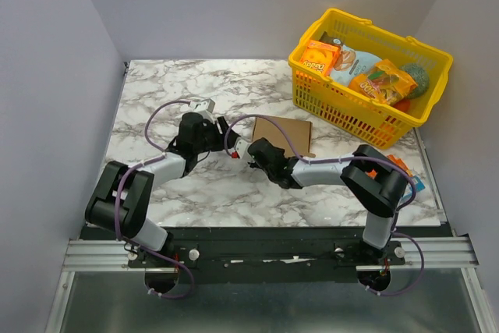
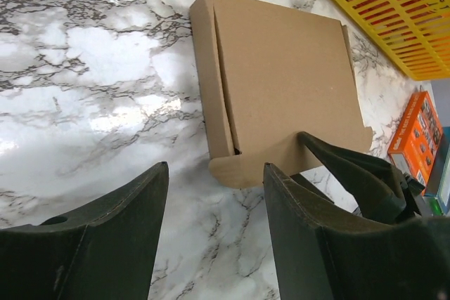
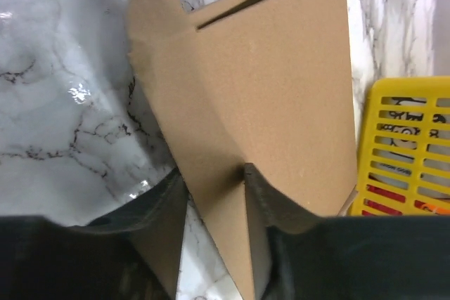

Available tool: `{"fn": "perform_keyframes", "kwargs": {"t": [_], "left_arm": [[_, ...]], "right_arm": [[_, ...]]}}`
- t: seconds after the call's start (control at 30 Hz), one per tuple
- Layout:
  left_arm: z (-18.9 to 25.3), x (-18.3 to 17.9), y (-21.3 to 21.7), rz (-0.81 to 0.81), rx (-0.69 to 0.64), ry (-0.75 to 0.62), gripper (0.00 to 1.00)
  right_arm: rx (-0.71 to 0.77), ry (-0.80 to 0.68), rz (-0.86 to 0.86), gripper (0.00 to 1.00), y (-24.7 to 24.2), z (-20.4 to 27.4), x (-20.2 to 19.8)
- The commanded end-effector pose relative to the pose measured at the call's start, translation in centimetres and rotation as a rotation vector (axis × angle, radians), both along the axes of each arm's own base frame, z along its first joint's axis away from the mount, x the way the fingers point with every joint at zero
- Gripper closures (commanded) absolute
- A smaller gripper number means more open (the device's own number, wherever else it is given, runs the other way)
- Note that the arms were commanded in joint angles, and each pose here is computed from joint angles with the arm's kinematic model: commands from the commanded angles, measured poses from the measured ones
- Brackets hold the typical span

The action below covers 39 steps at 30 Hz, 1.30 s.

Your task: Fold the paper box

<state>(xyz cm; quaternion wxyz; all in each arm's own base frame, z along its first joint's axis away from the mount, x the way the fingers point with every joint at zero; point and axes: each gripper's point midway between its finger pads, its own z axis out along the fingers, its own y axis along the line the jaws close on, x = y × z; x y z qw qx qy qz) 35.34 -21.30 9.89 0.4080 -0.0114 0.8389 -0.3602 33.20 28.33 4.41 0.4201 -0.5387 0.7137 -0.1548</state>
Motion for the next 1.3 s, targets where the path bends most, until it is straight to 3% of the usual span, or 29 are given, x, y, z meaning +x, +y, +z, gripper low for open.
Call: {"fn": "perform_keyframes", "kwargs": {"t": [0.0,0.2,0.4,0.77,0.93,1.1,1.27], "left_arm": [[1.0,-0.3,0.2,0.007,-0.018,-0.020,0.35],[2.3,-0.5,1.0,0.030,-0.031,-0.037,0.34],[4.6,-0.8,2.5,0.073,-0.042,-0.076,0.32],[3.3,-2.4,1.4,-0.006,-0.086,0.014,0.18],[2.1,-2.2,0.1,-0.033,-0.150,0.061,0.18],[2.0,-1.9,-2.1,-0.091,-0.149,0.071,0.18],[-0.9,-2.2,-3.9,-0.142,-0.127,0.143,0.18]], "right_arm": [[-0.093,-0.025,0.004,0.63,-0.4,-2.0,0.3],[-0.095,-0.041,0.000,0.77,-0.4,-1.1,0.5],[-0.043,0.097,-0.005,0.87,-0.7,0.1,-1.9],[0.060,0.198,-0.010,0.89,-1.2,3.2,-4.6],[0.044,0.260,0.010,0.89,-1.0,1.2,-5.6],[0.015,0.321,0.023,0.90,-0.6,-1.0,-7.0],[0.057,0.369,0.051,0.91,0.9,-1.8,-8.6]]}}
